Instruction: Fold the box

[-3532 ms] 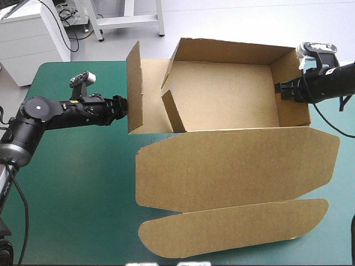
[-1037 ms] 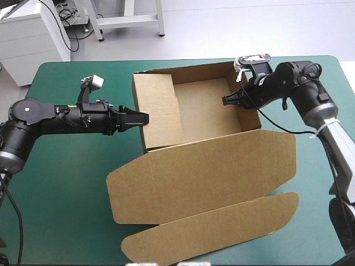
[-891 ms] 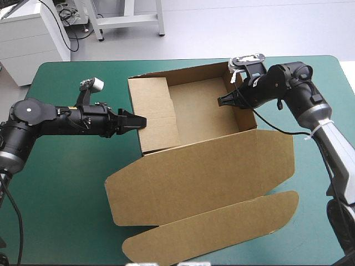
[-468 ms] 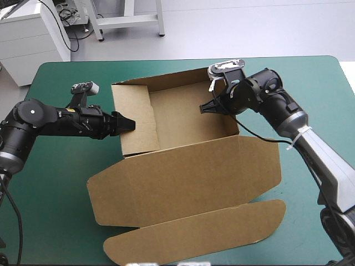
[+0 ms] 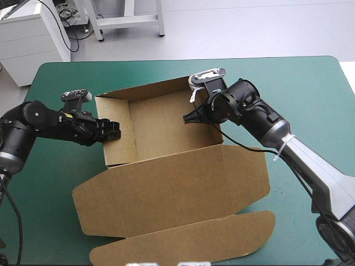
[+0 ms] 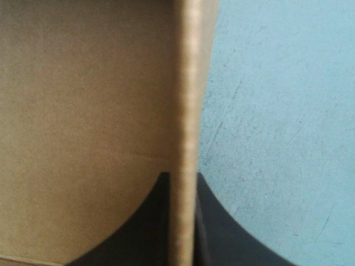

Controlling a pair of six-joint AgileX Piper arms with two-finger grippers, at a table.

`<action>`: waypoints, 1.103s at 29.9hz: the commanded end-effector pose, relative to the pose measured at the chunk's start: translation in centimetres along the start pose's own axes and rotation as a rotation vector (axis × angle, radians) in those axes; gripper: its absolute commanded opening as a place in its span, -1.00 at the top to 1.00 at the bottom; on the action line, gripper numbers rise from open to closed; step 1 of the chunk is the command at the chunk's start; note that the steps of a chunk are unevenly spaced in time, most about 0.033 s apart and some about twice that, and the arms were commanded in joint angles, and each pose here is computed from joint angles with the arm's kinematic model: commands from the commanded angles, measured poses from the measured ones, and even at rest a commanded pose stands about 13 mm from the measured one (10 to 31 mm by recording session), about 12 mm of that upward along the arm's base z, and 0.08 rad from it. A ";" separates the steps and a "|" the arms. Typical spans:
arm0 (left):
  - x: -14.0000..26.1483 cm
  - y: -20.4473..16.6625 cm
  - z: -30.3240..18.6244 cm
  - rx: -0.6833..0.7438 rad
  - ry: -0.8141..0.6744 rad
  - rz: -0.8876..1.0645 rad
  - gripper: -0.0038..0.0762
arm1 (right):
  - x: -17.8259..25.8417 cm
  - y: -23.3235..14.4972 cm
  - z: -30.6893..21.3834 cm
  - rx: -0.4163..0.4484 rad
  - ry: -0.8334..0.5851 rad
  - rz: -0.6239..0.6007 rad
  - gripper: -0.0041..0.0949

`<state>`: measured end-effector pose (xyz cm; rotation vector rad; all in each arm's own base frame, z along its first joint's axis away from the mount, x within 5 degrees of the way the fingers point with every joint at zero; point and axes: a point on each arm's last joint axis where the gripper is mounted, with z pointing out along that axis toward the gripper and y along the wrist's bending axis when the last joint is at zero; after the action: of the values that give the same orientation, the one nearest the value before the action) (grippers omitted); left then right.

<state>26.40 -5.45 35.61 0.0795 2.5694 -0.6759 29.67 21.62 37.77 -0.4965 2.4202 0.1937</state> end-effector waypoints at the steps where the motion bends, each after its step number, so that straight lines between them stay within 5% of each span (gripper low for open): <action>1: -0.9 -1.1 -1.3 0.042 -0.108 -0.033 0.30 | -0.9 1.6 -3.2 -0.152 -0.116 0.031 0.94; 5: -0.9 -0.8 -1.3 0.017 -0.103 -0.059 0.93 | -0.7 1.5 -3.2 -0.145 -0.091 0.029 0.94; 13: -0.8 -0.9 -1.4 -0.001 -0.085 -0.062 0.92 | -0.3 1.1 -3.1 -0.117 -0.042 0.039 0.95; 20: -2.5 -3.2 -1.6 -0.166 -0.087 0.086 0.92 | -0.3 -1.9 -2.7 -0.045 0.011 0.105 0.95; 29: -4.5 -5.4 4.5 -0.174 0.028 0.132 0.92 | 0.5 -5.0 -0.8 0.139 0.151 0.109 0.95; 33: -4.6 -4.8 7.6 -0.189 0.109 0.119 0.92 | 1.1 -5.3 2.7 0.107 0.276 0.144 0.95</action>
<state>32.47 -12.74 32.83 0.1669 2.7828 -0.4011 32.50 17.42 34.14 -0.2718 2.7110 0.0309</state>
